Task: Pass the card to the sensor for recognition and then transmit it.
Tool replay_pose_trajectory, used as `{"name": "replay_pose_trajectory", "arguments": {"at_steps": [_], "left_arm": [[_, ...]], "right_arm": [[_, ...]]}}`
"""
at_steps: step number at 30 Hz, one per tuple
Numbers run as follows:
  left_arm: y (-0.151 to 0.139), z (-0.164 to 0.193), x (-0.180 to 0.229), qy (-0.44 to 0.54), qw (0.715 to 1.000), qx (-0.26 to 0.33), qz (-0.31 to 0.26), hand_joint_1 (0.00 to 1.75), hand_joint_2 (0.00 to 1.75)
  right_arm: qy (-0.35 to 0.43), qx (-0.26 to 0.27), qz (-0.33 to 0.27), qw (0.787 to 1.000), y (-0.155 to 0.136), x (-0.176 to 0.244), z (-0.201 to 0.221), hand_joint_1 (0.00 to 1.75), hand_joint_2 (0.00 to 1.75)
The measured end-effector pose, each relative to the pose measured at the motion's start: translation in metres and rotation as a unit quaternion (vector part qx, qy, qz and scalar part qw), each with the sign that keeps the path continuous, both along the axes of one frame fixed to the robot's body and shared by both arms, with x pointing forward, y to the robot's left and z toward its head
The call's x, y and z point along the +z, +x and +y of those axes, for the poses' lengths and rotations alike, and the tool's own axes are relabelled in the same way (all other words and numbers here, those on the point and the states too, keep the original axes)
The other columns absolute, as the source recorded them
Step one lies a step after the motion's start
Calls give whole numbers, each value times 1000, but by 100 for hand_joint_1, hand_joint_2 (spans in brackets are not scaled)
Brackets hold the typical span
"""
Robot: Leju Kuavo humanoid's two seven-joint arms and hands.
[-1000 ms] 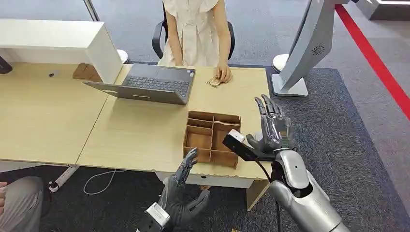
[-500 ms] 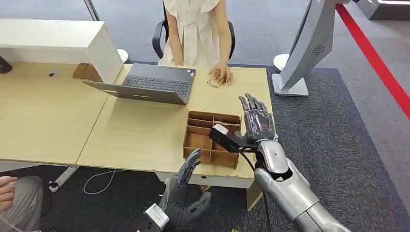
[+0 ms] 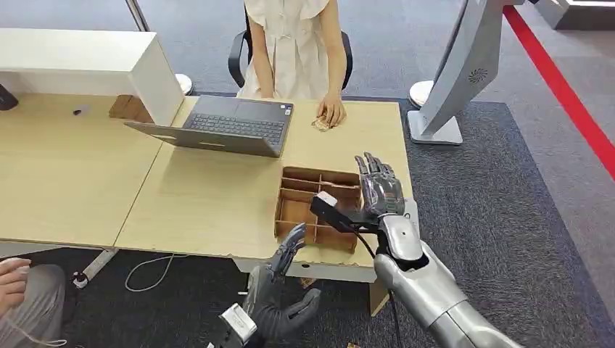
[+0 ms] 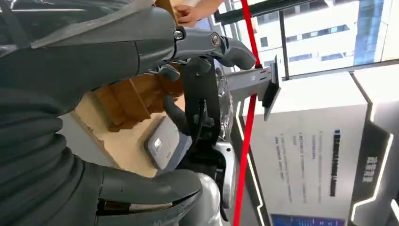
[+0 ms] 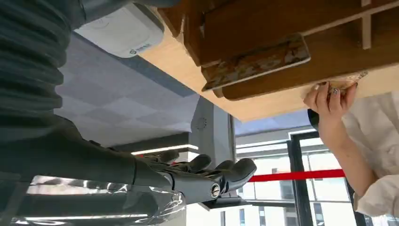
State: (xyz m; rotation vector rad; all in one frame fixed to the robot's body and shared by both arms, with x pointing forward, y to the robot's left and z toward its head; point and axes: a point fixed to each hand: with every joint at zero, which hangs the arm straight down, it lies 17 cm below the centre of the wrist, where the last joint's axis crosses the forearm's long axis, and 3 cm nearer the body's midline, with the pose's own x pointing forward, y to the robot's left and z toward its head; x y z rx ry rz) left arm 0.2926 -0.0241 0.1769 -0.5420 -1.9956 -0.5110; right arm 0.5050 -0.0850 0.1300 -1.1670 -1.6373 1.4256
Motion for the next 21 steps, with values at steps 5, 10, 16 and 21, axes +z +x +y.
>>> {"name": "replay_pose_trajectory", "arguments": {"at_steps": [5, 10, 16, 21], "left_arm": [[-1, -3, 0, 1, 1000, -9, 1, 0, 175], [-3, -7, 0, 1, 1000, -18, 2, 0, 175], [-2, -9, 1, -2, 1000, -22, 1, 0, 175], [-1, -10, 4, -7, 1000, -17, -2, 0, 175]], "right_arm": [[-7, -10, 5, 1000, 3, -6, -6, 0, 175], [-17, -13, 4, 1000, 5, -8, -7, 0, 175], [-25, -10, -2, 1000, 7, -5, -1, 0, 175], [-25, 3, -13, 1000, 8, 6, 15, 0, 175]]}}
